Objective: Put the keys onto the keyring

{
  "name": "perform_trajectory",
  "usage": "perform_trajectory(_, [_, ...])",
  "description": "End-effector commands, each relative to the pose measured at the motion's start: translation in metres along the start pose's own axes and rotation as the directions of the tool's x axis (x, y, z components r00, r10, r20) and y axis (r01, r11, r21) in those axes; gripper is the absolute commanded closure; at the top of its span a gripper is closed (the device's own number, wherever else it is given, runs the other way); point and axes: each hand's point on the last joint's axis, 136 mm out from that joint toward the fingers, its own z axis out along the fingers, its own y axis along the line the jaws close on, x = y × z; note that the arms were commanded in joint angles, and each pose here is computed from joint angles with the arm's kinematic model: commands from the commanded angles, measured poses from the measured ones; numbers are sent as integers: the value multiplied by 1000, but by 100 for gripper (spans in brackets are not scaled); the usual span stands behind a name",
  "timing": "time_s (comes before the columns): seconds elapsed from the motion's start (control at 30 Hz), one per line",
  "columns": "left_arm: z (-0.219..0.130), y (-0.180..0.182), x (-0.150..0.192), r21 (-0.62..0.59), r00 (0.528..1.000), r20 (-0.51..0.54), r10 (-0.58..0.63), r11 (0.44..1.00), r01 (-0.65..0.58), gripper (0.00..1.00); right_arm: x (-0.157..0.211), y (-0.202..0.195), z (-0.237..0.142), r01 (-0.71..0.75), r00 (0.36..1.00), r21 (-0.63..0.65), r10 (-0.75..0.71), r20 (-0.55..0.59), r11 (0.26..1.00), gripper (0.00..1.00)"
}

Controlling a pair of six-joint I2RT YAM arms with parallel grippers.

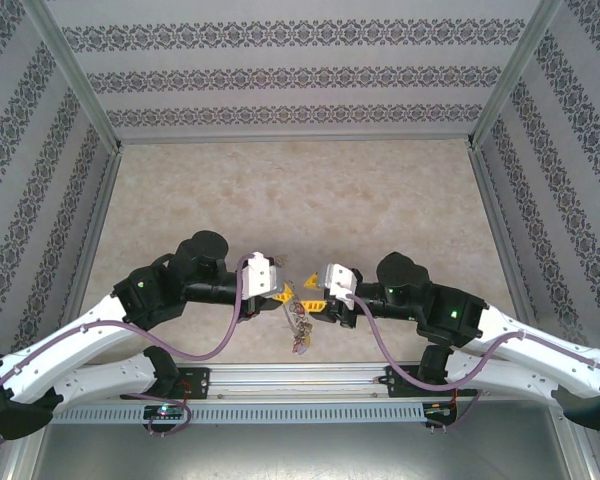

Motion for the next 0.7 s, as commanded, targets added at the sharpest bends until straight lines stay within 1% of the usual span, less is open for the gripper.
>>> perform_trajectory(0.0, [-6,-6,-29,15,991,126,43,999,-45,100,-4,0,1,-37,999,4,37,39,999,64])
perform_trajectory(0.13, [-8,-9,-34,28,986,162,49,998,-54,100,-2,-3,4,-40,999,17,40,35,999,67])
perform_trajectory(0.3, [-14,-16,-40,45,976,210,50,997,-61,100,-8,-2,5,-30,998,6,30,53,1000,69])
perform_trajectory(0.47, [-17,-18,-48,47,957,287,35,998,-50,100,-10,2,5,-20,998,-19,21,66,1000,73])
perform_trajectory(0.67, [-18,-16,-53,26,934,355,37,998,-49,100,-14,7,0,-6,996,-39,10,93,999,78])
